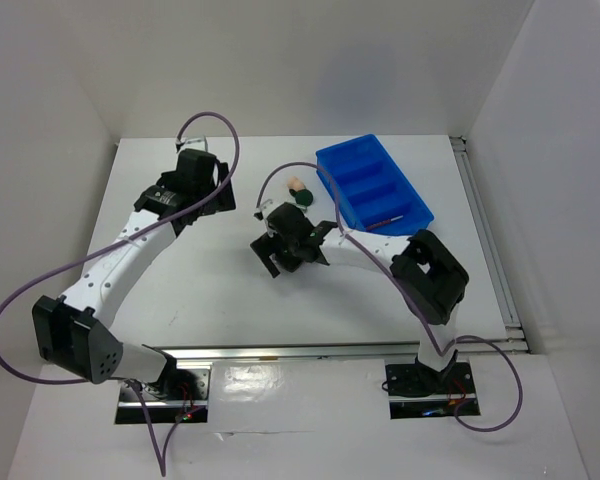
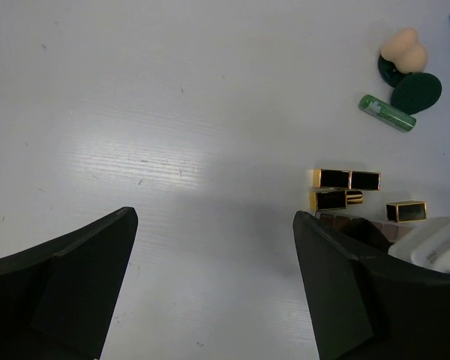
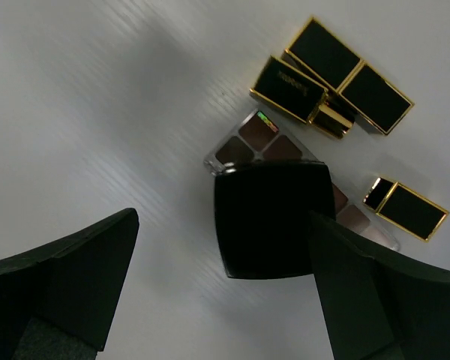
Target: Organize the makeup
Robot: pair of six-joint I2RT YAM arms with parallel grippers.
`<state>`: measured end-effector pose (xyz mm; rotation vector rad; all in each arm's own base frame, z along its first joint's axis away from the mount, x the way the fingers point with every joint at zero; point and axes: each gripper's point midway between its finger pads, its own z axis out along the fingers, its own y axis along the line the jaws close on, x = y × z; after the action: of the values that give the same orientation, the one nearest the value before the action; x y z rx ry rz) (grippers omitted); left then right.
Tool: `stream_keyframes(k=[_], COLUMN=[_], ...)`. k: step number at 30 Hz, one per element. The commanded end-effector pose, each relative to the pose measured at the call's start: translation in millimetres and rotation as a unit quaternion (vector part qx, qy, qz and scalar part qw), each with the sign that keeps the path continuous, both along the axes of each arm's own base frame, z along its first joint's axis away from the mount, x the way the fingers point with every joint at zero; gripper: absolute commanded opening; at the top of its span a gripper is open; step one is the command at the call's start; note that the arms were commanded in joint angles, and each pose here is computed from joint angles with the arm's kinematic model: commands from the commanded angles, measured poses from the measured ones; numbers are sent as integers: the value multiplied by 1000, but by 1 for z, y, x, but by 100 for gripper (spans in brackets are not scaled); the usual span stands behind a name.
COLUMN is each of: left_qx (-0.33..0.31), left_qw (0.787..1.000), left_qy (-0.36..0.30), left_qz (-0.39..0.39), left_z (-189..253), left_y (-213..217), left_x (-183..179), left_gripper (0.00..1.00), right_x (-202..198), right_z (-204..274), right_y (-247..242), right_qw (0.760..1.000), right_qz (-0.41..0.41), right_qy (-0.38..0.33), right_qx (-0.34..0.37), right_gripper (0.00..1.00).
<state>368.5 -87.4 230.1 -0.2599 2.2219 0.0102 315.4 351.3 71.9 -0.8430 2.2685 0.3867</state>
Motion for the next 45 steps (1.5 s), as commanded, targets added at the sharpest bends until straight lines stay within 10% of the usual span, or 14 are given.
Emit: stream_keyframes(k=[1, 22, 45], left_qx=[-6, -6, 4], left_qw=[1000, 999, 999], left_qy=[-21, -43, -37], left_qz=[16, 23, 23], left_z=[18, 26, 21], left_y=[5, 13, 15], left_x=[-2, -6, 1], left_gripper=[100, 100, 100], right_x=[22, 22, 32], right_z=[17, -37, 31], right_y=[-9, -17, -25], right_qw=[998, 995, 995], right_qz=[8, 37, -24], right_qy=[-52, -26, -88], right_qx=[-46, -86, -31], right_gripper=[99, 99, 64])
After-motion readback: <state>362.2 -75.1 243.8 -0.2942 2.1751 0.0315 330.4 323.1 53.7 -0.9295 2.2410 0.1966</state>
